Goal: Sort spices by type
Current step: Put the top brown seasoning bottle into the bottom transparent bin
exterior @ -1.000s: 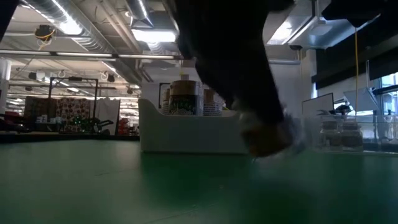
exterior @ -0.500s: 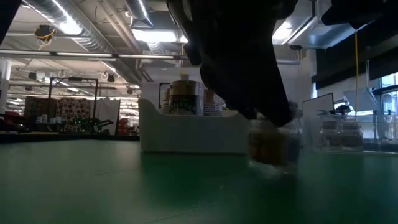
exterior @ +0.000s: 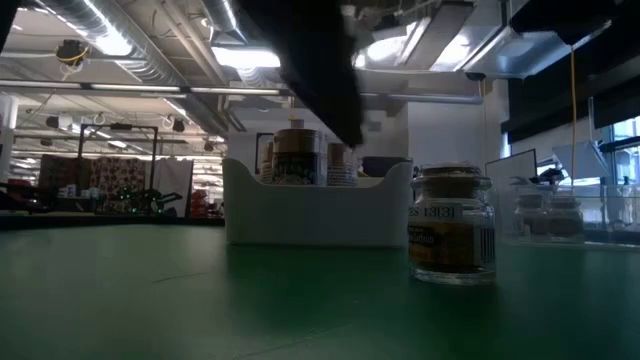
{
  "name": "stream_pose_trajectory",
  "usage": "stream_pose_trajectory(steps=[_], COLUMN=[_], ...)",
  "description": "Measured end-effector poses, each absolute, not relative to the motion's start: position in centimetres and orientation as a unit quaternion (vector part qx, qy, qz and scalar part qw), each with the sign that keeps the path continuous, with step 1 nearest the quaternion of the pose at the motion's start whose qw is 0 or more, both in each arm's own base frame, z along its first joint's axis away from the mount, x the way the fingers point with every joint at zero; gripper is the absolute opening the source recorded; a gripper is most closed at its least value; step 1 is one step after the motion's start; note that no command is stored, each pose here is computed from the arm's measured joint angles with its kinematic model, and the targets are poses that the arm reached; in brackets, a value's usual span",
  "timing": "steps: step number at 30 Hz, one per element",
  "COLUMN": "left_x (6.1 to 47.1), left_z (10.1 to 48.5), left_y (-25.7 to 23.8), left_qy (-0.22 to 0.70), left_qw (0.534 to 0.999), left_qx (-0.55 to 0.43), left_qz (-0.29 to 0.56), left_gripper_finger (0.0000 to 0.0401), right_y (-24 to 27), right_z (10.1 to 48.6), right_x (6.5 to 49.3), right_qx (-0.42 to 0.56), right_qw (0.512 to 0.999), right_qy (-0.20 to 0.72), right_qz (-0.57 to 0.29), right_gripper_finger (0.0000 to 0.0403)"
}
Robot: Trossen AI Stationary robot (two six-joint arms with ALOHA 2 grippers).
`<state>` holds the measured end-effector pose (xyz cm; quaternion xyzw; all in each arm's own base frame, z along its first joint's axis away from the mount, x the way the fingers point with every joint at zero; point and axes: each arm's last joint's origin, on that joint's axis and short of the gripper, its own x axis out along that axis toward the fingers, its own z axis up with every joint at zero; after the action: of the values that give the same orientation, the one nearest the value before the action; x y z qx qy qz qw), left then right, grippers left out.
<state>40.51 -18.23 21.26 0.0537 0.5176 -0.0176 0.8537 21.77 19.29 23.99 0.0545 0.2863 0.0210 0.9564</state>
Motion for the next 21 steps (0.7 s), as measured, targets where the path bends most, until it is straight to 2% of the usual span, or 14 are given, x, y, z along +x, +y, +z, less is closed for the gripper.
stream_pose_trajectory(steps=[4, 9, 16, 21], left_x=[38.9, 36.9, 34.5, 32.5], left_z=[20.9, 18.0, 15.2, 14.6], left_y=[-19.6, -21.1, -21.8, -21.9], left_qy=[0.522, 0.535, 0.524, 0.518], left_qw=[0.848, 0.837, 0.846, 0.849], left_qx=[0.091, 0.111, 0.097, 0.093], left_qz=[-0.020, -0.029, 0.020, 0.038], left_gripper_finger=[0.0249, 0.0249, 0.0249, 0.0249], right_y=[20.2, 20.3, 19.8, 19.3], right_z=[22.7, 21.5, 21.8, 22.5], right_x=[22.7, 24.6, 27.9, 30.2], right_qx=[0.046, 0.063, 0.058, 0.049], right_qw=[0.958, 0.955, 0.943, 0.925], right_qy=[0.282, 0.287, 0.322, 0.372], right_qz=[0.025, 0.039, 0.064, 0.052], right_gripper_finger=[0.0307, 0.0307, 0.0307, 0.0307])
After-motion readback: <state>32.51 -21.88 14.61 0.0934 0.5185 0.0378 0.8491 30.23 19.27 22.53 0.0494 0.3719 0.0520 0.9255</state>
